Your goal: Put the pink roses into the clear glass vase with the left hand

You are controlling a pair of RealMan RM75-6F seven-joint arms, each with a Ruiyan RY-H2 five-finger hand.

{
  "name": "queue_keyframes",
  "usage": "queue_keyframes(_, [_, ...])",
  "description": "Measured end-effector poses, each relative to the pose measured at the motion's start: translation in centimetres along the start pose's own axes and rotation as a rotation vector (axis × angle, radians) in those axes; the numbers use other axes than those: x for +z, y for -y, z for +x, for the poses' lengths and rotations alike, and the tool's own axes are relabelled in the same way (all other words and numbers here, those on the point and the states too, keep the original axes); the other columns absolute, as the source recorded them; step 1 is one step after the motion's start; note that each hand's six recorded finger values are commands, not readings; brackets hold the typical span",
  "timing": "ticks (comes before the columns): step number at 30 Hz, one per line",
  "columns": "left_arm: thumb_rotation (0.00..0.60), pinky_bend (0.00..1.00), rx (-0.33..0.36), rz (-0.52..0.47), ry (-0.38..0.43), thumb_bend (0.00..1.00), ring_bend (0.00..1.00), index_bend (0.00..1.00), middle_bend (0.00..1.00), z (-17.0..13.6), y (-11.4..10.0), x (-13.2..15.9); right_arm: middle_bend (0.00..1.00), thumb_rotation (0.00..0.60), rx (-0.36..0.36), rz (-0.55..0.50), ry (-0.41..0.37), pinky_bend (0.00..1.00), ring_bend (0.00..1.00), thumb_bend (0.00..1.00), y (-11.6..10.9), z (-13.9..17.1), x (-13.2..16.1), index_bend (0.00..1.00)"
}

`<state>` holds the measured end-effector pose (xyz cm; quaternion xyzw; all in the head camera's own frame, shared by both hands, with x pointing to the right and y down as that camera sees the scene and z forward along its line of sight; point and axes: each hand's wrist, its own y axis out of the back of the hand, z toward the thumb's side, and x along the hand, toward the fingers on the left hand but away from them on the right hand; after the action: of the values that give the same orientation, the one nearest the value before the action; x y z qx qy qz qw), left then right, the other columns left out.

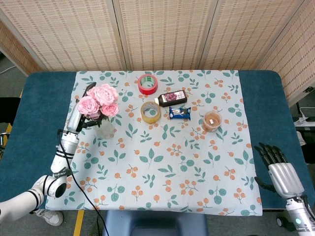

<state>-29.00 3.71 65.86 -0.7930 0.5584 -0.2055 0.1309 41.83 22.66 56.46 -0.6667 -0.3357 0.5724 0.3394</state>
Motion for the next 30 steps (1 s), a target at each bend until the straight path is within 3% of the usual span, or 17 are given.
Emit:
queue_keyframes(13, [0.600,0.05,0.000,0.072,-0.055,0.37,0.00,0.00,0.00,-3.3,-2.0,-2.0,0.00,0.600,-0.003,-0.002,-0.008,0.00,0.00,0.18,-0.1,0.1,0.2,0.00])
queue_keyframes(30, [0.600,0.04,-0.126,0.183,-0.142,0.33,0.00,0.00,0.00,-7.0,-2.7,-2.5,0.00,0.600,-0.019,-0.014,-0.026,0.00,0.00,0.18,-0.5,0.5,0.5,0.00])
